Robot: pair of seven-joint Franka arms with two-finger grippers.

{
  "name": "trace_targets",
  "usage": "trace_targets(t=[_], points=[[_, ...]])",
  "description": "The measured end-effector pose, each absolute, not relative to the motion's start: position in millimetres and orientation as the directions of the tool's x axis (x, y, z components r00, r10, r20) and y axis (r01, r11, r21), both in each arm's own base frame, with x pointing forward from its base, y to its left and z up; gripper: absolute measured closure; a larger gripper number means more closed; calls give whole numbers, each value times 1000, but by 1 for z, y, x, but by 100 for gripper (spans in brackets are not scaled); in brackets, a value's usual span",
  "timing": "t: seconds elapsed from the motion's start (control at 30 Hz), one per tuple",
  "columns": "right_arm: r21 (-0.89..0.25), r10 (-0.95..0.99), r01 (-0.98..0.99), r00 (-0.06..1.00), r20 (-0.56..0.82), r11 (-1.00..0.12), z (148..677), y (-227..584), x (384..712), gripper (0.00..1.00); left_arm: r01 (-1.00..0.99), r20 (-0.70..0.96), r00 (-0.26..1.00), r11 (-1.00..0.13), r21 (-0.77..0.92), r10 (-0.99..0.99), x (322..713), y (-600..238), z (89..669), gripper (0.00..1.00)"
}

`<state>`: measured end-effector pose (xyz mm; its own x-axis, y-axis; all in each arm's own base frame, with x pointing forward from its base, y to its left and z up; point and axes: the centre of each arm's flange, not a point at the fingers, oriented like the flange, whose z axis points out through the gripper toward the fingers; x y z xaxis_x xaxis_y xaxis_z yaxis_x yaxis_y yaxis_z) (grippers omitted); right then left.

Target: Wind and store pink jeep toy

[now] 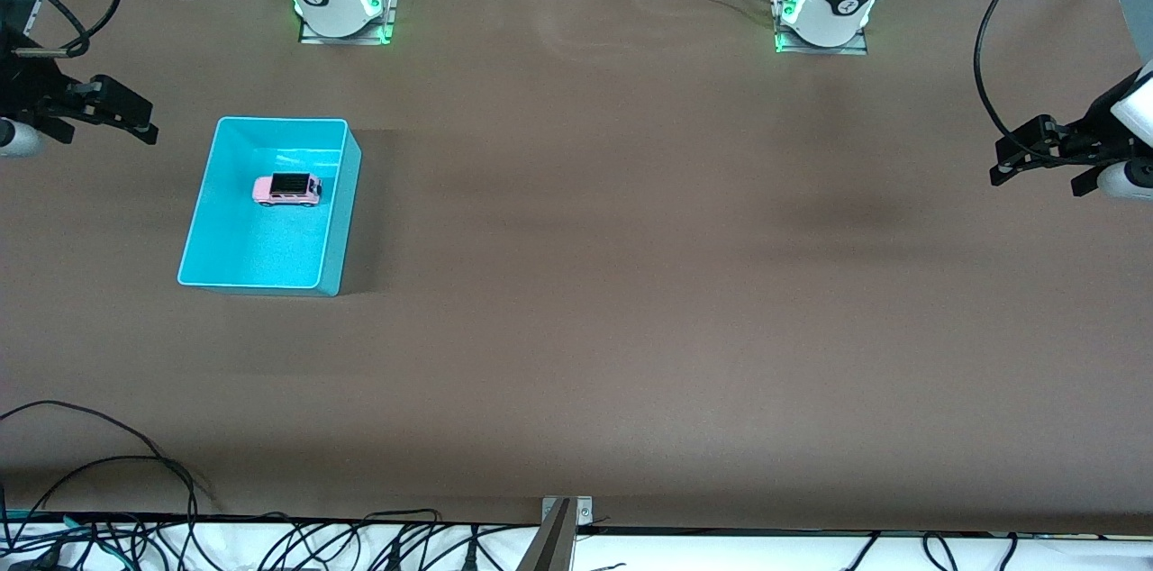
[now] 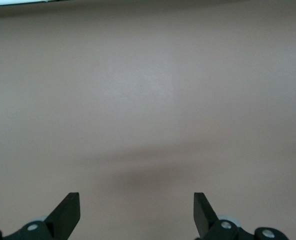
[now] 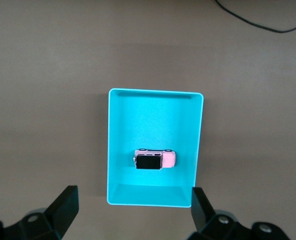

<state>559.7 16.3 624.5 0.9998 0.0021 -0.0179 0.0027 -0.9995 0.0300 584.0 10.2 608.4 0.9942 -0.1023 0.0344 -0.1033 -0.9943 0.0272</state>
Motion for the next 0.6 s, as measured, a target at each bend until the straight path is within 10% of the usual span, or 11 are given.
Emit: trace_targets(t=[0.6], points=[[29,0,1,1000,-27,-1000,614,15,566,0,-100,34,994,-995,27,-100,584,12,608,0]])
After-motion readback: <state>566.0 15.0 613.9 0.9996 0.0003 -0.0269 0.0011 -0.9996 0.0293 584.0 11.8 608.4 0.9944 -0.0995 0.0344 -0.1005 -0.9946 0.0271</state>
